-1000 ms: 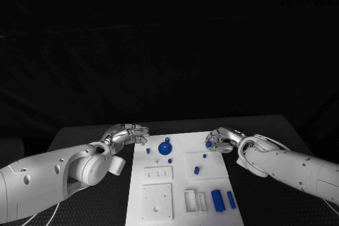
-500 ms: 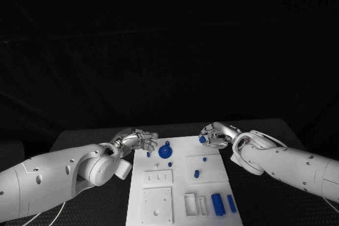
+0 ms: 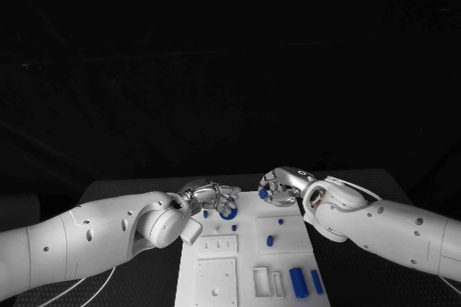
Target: Assemble the parts on the task board
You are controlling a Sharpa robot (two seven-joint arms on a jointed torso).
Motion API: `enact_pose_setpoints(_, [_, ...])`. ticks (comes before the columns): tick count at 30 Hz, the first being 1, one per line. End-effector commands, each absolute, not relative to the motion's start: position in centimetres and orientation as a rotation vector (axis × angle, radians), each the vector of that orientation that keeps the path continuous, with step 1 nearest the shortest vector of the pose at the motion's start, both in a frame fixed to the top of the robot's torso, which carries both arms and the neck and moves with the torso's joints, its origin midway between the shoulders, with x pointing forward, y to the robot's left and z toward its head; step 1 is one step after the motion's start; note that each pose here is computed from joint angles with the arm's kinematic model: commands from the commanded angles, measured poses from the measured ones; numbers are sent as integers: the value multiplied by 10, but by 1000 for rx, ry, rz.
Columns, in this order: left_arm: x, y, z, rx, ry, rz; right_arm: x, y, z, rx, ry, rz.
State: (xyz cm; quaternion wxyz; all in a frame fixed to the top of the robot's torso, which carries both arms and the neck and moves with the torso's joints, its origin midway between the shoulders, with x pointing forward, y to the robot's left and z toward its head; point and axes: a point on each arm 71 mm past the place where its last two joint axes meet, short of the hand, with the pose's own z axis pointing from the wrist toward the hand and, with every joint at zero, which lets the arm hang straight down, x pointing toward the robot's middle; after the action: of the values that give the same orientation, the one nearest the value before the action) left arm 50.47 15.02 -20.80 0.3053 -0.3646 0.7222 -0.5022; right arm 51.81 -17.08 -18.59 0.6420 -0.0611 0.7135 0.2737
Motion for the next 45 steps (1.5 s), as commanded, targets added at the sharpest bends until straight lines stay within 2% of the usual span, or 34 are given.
enact_pose_setpoints(1, [504,144,-209,-976,1939,-1319,515,-162,-186,-228,1627,542])
enact_pose_setpoints(16, [500,132,-212,-968,2000,-1294,504,-134,-182,-296,1600,570])
enact_pose_setpoints(45, [501,130,-214,-959,2030,-1258,495,-117,-180,-341,1595,606])
